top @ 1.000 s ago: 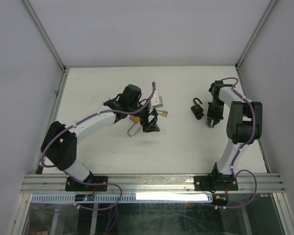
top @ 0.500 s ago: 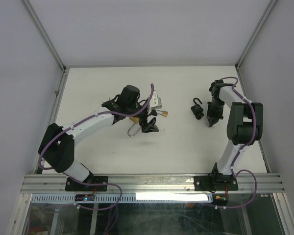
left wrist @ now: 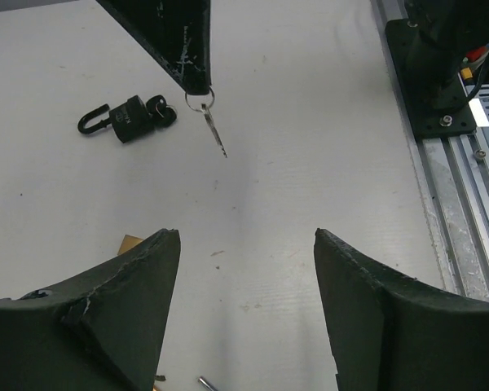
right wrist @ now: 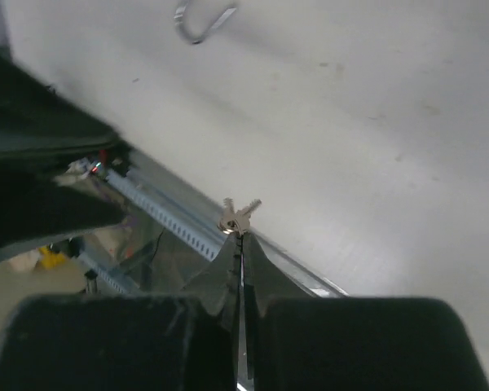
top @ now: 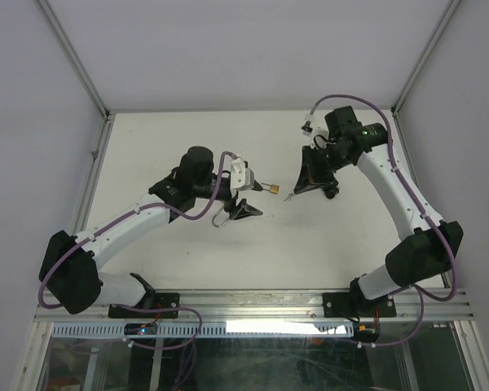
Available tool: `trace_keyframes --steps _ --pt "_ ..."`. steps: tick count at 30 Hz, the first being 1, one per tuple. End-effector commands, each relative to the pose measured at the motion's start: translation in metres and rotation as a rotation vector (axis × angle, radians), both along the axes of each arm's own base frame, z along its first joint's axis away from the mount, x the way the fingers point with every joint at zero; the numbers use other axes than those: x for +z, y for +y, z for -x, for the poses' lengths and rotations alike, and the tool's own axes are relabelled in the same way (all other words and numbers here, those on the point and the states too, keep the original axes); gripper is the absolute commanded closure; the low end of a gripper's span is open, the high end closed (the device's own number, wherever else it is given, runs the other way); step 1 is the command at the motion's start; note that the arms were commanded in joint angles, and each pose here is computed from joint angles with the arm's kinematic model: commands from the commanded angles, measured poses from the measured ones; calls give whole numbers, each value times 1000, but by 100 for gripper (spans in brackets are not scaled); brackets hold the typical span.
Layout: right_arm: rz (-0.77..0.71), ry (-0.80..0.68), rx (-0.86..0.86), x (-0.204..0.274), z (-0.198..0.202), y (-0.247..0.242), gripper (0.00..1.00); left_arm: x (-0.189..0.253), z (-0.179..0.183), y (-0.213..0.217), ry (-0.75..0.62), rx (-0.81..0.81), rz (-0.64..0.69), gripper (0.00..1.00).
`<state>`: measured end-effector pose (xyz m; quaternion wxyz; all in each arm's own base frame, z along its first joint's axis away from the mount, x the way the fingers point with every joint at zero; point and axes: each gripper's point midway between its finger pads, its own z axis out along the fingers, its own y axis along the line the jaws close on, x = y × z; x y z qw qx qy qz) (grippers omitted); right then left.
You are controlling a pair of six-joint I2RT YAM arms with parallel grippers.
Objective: Unlock with the key
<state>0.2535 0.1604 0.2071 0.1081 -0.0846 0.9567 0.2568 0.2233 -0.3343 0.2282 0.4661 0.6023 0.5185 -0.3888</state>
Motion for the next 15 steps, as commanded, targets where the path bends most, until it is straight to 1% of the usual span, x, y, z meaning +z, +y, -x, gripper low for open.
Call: trace_keyframes --steps 1,3,7,11,14,15 --pt "-357 -56 210 81 39 69 100 39 12 -3 -21 -23 111 32" --pt "-445 -85 242 102 46 85 100 44 19 0 8 -25 125 32" --pt "-564 -163 265 136 51 106 100 60 35 7 -18 -59 182 35" --pt "-626 -224 283 158 54 112 100 70 37 8 2 -26 224 40" --pt "-634 -239 276 163 54 113 100 73 36 8 14 -16 232 42" --pt "-636 -240 273 164 53 113 100 74 35 8 16 -10 236 45"
